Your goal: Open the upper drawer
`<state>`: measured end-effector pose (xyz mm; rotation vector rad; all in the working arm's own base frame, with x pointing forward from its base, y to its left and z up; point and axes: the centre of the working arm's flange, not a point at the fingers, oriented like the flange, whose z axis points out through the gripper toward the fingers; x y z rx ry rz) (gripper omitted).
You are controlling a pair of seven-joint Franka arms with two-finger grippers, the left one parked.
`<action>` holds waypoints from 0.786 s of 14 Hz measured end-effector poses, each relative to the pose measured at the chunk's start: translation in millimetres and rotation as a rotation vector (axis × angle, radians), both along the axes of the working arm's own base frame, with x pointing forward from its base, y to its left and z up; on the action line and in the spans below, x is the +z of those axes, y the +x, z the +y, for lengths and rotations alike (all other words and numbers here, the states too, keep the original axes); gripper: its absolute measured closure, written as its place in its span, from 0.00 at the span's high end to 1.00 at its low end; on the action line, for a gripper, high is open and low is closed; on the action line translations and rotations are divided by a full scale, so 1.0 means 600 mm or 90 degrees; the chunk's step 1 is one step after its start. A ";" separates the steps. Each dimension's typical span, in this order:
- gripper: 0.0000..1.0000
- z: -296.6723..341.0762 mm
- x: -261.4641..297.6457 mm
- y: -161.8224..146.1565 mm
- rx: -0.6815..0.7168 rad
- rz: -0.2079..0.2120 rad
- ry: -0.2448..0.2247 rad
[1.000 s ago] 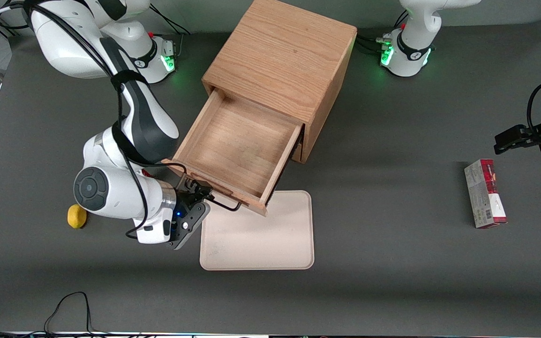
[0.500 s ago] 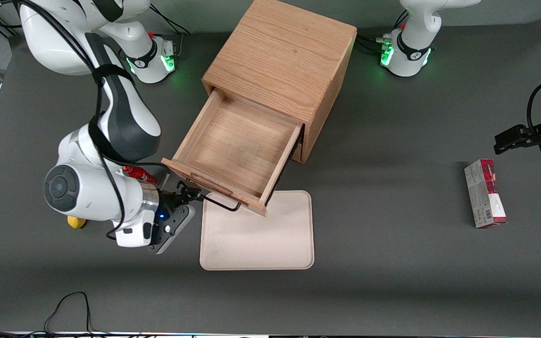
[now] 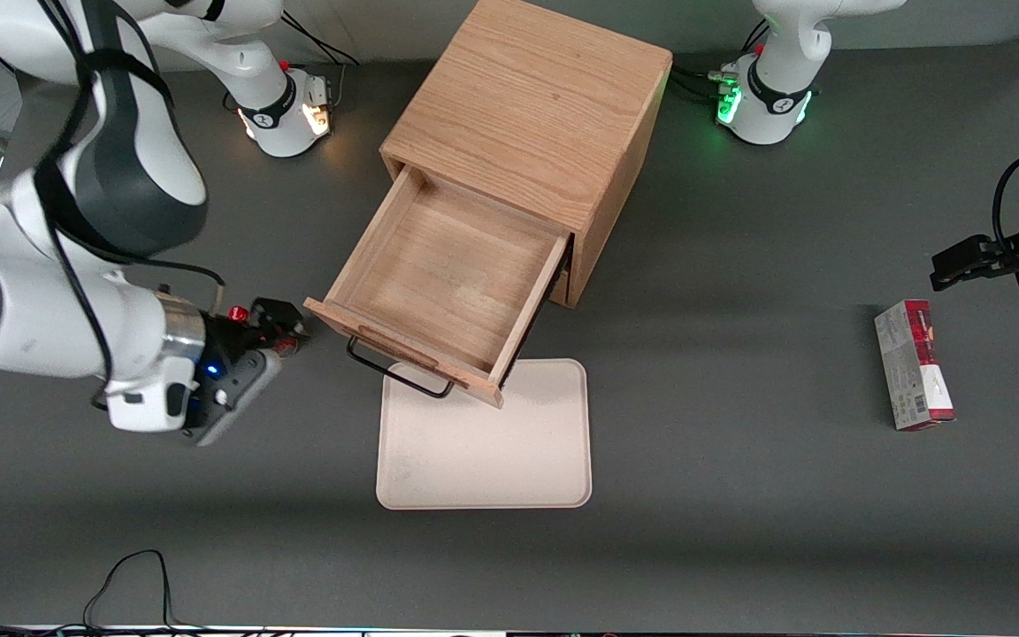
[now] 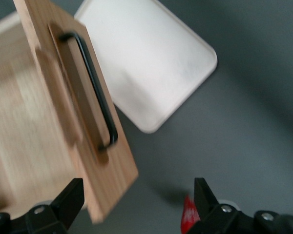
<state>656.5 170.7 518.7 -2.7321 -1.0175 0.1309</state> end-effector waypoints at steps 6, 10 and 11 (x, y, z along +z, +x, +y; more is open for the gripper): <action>1.00 -0.128 0.040 -0.134 -0.102 0.020 -0.108; 0.99 -0.217 0.057 -0.187 -0.201 0.023 -0.117; 0.99 -0.247 0.068 -0.189 -0.222 0.019 -0.115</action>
